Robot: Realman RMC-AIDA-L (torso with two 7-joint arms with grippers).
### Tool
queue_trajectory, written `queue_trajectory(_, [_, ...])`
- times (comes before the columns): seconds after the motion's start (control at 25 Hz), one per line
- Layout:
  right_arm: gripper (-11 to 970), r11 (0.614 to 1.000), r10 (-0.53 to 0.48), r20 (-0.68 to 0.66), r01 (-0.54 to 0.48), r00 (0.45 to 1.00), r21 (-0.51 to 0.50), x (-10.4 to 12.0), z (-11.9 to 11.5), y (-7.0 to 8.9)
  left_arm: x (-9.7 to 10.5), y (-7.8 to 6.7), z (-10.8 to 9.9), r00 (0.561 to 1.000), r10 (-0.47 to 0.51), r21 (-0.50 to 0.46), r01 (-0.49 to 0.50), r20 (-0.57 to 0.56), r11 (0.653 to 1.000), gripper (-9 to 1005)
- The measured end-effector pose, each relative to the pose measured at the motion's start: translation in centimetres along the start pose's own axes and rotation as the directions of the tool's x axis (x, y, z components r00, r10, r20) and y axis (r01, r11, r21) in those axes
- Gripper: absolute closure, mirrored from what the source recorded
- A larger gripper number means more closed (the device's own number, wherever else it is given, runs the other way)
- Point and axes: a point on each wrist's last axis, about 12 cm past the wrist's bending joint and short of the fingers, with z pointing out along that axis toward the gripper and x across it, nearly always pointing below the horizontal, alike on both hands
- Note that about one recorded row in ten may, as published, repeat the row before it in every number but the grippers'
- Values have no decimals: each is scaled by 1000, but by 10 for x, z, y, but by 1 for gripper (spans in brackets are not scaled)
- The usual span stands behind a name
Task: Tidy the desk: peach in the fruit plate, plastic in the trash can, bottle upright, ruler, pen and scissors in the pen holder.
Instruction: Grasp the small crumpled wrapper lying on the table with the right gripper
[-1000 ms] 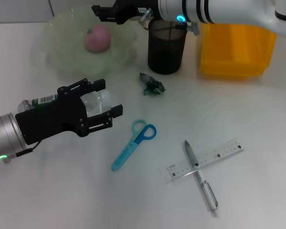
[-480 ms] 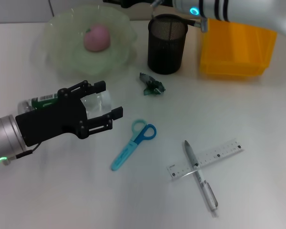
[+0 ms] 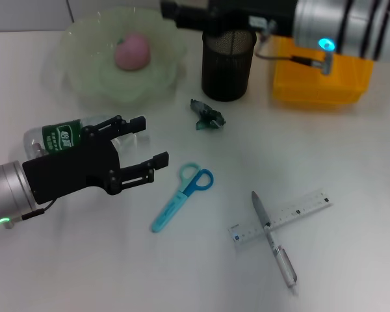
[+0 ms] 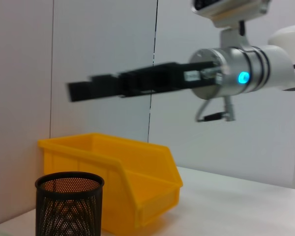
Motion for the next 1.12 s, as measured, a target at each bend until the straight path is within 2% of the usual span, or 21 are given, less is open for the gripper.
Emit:
queue_trajectory(0.16, [321, 999, -1, -40, 0, 999, -36, 7, -18, 0, 1, 0, -1, 1000, -1, -2, 1, -2, 1000, 279])
queue_trajectory(0.28, [321, 997, -6, -162, -7, 987, -75, 20, -38, -3, 1, -1, -3, 1000, -4, 0, 4, -4, 1000, 280])
queue_trajectory(0.6, [322, 999, -12, -358, -2, 934, -39, 45, -58, -11, 4, -2, -5, 1000, -13, 11, 13, -26, 1000, 282])
queue_trajectory(0.84, [322, 999, -30, -467, 14, 884, -36, 47, -51, -13, 5, -3, -5, 1000, -16, 14, 16, -26, 1000, 284])
queue_trajectory(1.12, [323, 998, -55, -568, 58, 821, -13, 36, -21, -14, 4, -3, -3, 1000, -4, 18, 5, -23, 1000, 286])
